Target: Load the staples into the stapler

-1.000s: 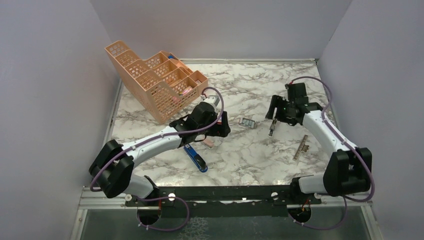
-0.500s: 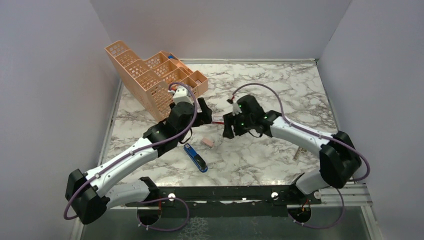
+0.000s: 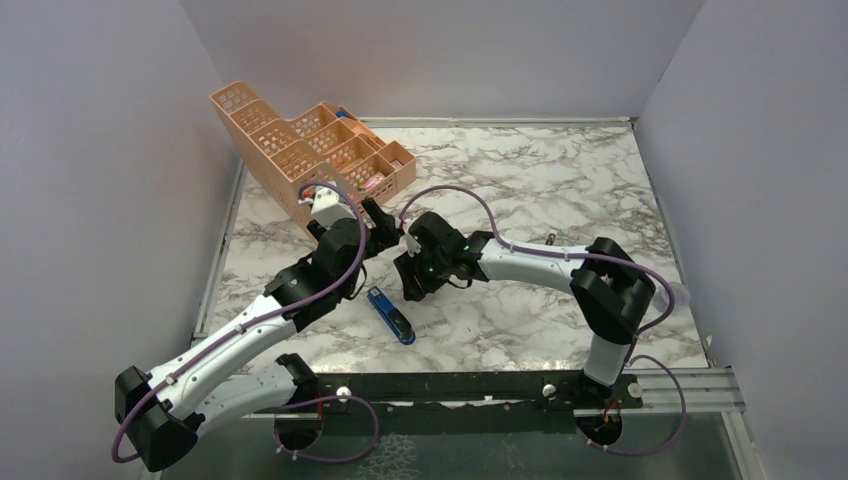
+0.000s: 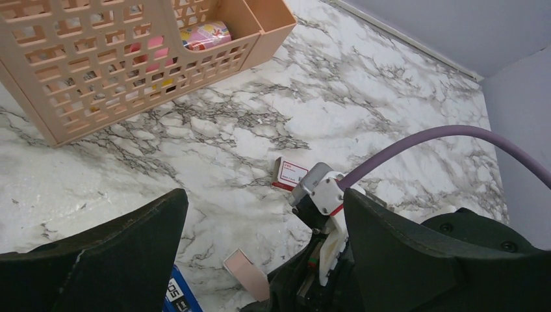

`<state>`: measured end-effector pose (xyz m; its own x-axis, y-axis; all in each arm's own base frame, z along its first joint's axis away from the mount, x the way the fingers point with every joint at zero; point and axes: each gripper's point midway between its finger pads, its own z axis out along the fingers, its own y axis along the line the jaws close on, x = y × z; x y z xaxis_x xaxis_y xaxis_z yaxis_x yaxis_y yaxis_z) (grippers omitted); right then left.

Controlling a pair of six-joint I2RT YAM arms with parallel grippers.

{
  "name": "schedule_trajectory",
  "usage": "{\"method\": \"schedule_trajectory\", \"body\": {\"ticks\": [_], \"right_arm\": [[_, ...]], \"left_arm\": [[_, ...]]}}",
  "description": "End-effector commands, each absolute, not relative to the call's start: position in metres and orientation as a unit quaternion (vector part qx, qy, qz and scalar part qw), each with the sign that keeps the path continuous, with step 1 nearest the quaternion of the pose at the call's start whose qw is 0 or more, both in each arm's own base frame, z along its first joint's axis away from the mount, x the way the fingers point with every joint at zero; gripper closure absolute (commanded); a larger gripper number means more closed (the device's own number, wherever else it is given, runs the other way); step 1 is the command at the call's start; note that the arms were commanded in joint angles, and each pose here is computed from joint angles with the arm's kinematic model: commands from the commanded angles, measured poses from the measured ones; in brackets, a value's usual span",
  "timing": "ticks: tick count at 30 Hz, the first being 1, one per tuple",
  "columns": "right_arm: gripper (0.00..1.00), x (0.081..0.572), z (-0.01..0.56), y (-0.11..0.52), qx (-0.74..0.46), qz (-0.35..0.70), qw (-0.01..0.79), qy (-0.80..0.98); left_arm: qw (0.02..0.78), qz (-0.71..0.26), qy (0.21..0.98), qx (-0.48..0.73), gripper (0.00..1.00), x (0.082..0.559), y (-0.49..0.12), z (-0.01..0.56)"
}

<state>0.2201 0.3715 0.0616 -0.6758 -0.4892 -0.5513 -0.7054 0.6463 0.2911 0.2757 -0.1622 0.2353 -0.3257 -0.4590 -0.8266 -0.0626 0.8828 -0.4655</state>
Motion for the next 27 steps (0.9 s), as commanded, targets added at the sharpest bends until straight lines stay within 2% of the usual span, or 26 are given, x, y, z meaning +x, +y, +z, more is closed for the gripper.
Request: {"method": "schedule_trajectory", "body": {"ticks": [1,15,23,25,27], "right_arm": [[0.48,0.231,0.061,0.384,-0.332,0.235,0.234,0.883],[0.56,0.239,0.05,0.371,-0.316,0.179,0.238,0.901],[0.52,0.223,0.043,0.37,-0.335,0.174,0.219,0.9],[0.55,0.223,0.042,0.368,-0.331,0.169,0.219,0.902],[0.63,0.224,0.043,0.366,-0.323,0.165,0.223,0.905]], "left_arm": [[0.56,-0.157,0.794,-0.179,0.1,0.277,-0.153,0.229],[0.546,-0.158,0.805,-0.166,0.1,0.276,-0.159,0.218],[0.545,-0.155,0.807,-0.166,0.1,0.277,-0.159,0.216],[0.545,-0.154,0.807,-0.166,0.1,0.277,-0.159,0.216],[0.545,-0.152,0.807,-0.166,0.1,0.277,-0.158,0.215]]}}
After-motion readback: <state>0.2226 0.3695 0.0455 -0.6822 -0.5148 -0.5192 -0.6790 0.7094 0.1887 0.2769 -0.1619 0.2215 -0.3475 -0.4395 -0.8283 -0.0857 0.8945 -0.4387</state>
